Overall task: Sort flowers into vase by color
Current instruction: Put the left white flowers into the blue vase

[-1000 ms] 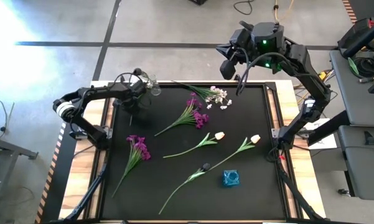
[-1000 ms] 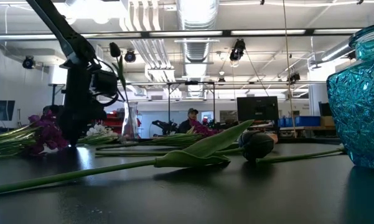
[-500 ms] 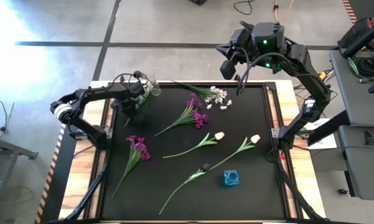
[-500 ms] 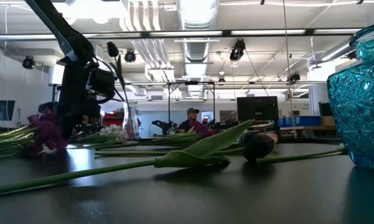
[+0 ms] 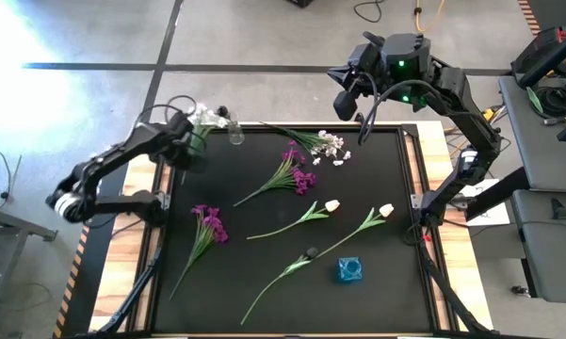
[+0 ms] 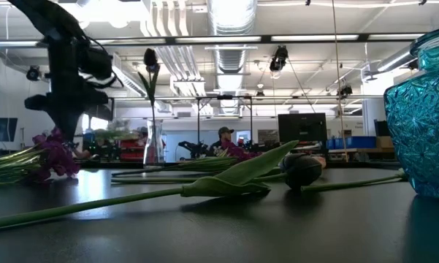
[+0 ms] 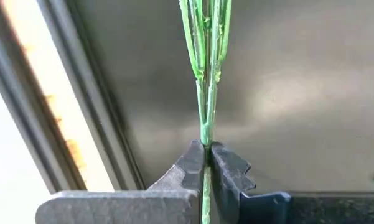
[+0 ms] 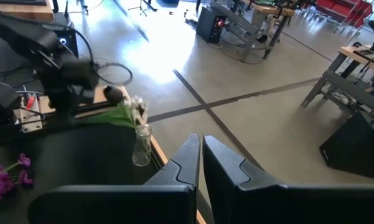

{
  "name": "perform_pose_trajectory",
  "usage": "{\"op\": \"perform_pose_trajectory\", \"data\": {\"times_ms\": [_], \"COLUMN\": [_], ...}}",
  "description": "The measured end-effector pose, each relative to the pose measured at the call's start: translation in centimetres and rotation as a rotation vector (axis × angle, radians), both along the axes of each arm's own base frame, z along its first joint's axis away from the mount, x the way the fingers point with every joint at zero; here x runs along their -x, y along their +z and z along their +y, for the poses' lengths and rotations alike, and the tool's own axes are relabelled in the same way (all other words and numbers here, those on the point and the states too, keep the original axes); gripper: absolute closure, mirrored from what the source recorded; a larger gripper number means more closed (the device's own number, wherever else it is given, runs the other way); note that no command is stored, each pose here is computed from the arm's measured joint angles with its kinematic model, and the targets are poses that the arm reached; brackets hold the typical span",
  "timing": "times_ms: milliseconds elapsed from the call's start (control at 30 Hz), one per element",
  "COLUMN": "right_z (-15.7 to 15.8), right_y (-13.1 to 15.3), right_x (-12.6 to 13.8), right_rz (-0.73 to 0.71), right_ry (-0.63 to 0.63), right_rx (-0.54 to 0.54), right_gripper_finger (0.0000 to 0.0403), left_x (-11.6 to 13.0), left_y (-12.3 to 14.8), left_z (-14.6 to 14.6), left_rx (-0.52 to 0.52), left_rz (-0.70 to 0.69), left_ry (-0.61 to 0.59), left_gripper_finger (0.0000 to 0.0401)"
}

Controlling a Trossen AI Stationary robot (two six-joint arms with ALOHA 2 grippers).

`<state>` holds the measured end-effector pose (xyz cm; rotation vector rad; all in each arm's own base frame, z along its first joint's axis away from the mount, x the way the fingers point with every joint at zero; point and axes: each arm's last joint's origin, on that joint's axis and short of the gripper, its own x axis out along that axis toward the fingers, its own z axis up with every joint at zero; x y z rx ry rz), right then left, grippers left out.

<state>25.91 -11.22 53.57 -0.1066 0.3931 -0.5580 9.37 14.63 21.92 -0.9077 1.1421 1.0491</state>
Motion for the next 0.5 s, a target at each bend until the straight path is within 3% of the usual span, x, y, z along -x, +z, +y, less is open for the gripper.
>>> {"op": "perform_pose_trajectory", "data": {"times_ms": [333, 500], "right_z": [0.0, 0.1], "right_y": [0.0, -0.4], "right_x": [0.0, -0.3], "right_rz": [-0.001, -0.001], "right_ry": [0.0, 0.072], "right_rx": [-0.002, -0.054], "right_gripper_finger": [0.039, 0.039], "left_x": [3.0, 3.9], "left_y": [4.5, 9.1], "left_z": [-3.1, -4.8], "left_rx": [-0.243, -0.491], "left_rz": [-0.18, -0.278], "left_ry": [0.12, 0.015], "left_gripper_finger": [0.0401, 0.0401]}}
